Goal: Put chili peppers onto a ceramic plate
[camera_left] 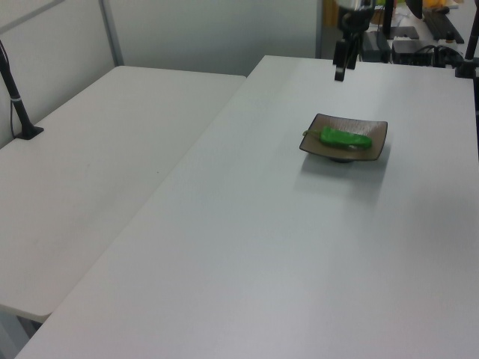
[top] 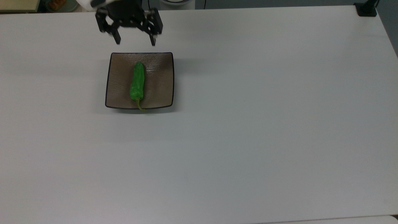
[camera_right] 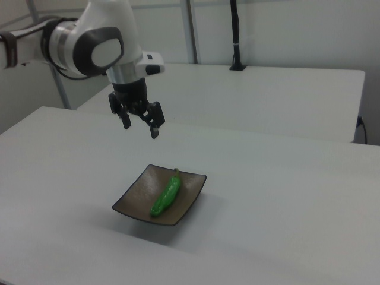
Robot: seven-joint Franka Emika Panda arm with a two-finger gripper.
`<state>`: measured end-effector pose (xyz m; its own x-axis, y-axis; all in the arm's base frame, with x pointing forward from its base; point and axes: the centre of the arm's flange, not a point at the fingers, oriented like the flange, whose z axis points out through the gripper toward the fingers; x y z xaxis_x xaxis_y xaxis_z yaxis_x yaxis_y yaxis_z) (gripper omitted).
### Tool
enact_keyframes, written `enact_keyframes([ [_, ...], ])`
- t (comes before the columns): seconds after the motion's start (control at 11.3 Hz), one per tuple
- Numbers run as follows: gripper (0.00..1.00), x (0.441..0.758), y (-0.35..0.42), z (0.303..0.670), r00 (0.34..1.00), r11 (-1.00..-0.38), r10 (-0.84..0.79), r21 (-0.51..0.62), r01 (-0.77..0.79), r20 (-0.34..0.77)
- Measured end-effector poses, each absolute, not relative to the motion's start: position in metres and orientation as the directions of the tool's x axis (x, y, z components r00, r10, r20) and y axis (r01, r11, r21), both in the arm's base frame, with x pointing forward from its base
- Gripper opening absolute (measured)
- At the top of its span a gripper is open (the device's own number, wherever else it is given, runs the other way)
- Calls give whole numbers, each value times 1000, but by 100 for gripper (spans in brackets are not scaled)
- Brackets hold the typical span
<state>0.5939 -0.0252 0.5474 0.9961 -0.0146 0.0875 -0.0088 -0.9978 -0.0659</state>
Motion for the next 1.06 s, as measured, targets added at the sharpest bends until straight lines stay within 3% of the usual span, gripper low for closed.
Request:
enact_keyframes([
  [0.26, 100, 573, -9, 582, 990, -992, -7, -125, 11, 142],
  [0.79, 100, 565, 70, 568, 986, -984, 122, -116, 135, 112],
  [1.06, 100, 562, 72, 554, 982, -985, 170, -12, 172, 79],
])
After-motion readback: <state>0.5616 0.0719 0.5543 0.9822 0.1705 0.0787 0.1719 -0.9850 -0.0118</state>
